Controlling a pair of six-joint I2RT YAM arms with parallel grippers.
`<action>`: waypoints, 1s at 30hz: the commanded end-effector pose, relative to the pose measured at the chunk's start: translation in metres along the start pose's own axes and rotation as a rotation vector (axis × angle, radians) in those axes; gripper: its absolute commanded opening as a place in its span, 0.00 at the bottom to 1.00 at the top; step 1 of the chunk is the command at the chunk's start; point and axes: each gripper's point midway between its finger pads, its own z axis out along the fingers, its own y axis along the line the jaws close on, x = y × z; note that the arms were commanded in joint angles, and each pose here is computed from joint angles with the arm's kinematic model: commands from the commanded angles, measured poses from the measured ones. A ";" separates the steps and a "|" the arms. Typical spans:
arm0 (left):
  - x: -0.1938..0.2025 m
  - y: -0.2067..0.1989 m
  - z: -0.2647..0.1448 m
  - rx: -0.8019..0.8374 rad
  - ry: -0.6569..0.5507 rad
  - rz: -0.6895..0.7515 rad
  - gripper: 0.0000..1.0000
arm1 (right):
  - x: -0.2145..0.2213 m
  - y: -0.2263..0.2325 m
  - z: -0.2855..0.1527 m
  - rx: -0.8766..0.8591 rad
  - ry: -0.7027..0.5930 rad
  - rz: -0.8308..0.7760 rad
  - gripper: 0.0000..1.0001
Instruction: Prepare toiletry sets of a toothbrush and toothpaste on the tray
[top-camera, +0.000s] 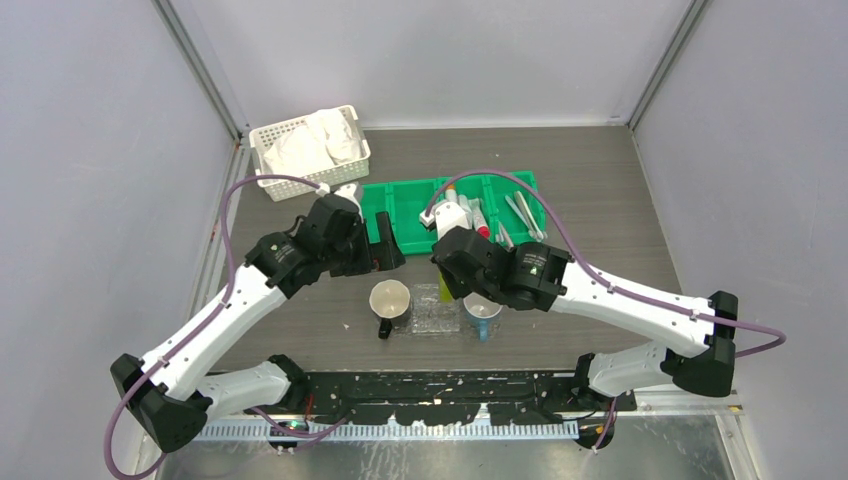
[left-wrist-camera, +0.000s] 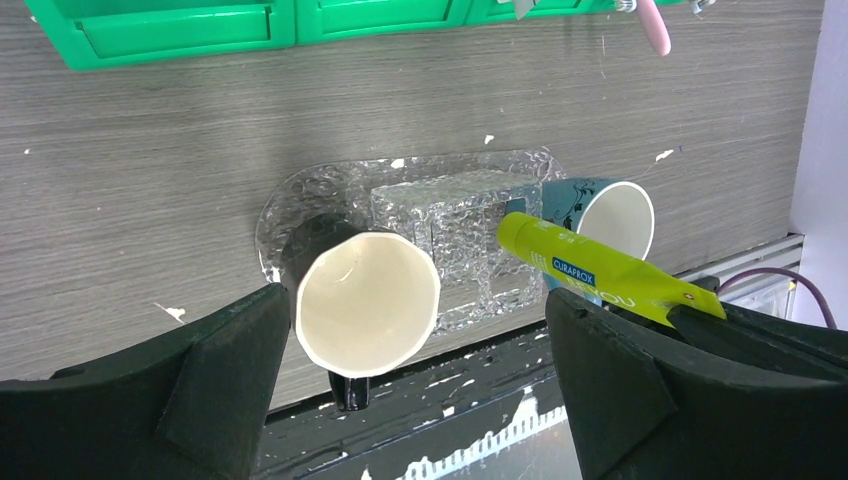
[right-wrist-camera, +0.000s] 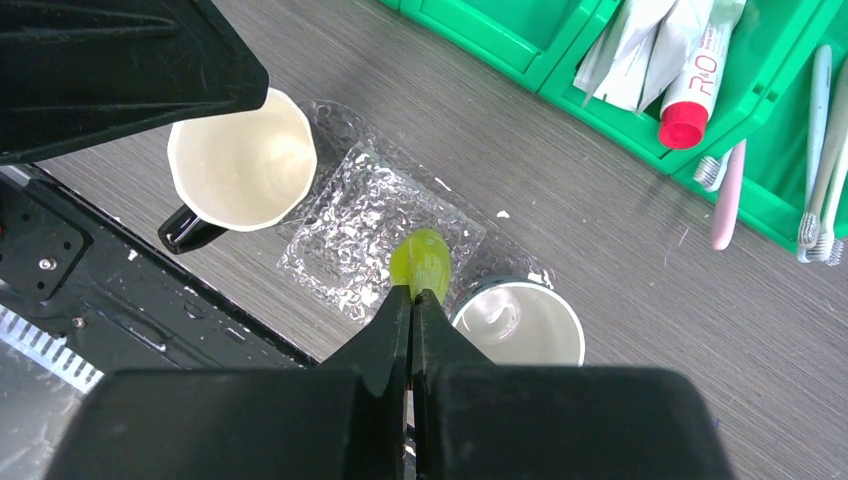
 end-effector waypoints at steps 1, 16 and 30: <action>-0.006 -0.003 0.001 0.018 -0.024 -0.012 1.00 | -0.013 0.006 -0.004 -0.032 -0.064 0.039 0.01; -0.005 0.000 0.005 0.002 -0.020 -0.011 1.00 | -0.008 0.009 0.011 -0.024 -0.067 0.027 0.01; -0.001 0.005 0.011 -0.012 -0.007 -0.012 1.00 | 0.009 0.003 0.036 0.014 -0.035 0.022 0.01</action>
